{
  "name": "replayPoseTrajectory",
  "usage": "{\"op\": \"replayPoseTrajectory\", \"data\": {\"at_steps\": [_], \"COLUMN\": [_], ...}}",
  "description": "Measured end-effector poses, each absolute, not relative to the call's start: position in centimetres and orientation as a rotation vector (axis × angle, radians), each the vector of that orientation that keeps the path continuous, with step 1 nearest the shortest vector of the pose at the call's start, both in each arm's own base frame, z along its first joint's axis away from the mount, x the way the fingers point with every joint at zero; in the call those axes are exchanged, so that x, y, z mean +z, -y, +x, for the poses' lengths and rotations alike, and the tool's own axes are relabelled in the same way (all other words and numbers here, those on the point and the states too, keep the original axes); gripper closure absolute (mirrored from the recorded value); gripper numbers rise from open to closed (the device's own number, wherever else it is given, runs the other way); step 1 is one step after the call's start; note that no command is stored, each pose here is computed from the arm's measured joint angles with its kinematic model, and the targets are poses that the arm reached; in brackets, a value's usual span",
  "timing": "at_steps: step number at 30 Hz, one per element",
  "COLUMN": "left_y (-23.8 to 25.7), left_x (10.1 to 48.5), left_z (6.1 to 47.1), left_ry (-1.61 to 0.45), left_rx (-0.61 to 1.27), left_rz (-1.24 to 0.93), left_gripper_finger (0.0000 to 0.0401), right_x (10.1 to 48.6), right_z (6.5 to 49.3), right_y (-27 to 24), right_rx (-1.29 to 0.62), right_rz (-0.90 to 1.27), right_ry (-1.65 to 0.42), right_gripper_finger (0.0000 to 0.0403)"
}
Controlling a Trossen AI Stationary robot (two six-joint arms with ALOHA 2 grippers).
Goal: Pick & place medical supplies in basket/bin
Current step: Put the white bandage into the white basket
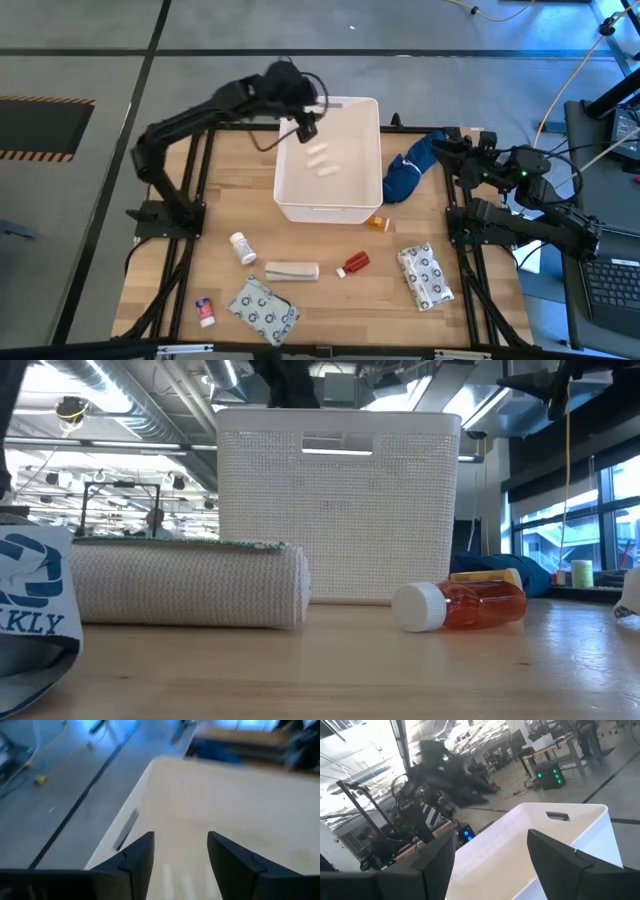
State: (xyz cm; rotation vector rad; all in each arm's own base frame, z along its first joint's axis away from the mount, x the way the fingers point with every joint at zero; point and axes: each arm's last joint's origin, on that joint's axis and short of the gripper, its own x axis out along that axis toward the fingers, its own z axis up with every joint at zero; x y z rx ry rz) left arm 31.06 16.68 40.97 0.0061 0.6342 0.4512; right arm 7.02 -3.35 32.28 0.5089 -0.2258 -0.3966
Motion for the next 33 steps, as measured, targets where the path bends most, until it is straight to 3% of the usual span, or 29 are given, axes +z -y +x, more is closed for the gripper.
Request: {"op": "replayPoseTrajectory", "data": {"at_steps": [10, 22, 33], "left_y": [-12.7, -5.9, 1.3], "left_x": [45.9, 42.1, 39.1], "left_z": [25.0, 21.1, 22.7], "left_ry": [-0.457, -0.484, -0.574], "left_rx": [0.331, 0.145, -0.176], "left_rz": [-0.093, -0.146, -0.071], "left_gripper_finger": [0.0228, 0.0228, 0.0228], "right_x": [32.2, 32.0, 31.1], "right_z": [7.1, 7.1, 7.0], "right_y": [3.4, 3.4, 3.6], "right_rx": [-0.396, -0.406, -0.488], "right_rz": [0.539, 0.505, 0.508], "right_ry": [0.225, 0.199, 0.118], "right_gripper_finger": [0.0155, 0.0155, 0.0155]}}
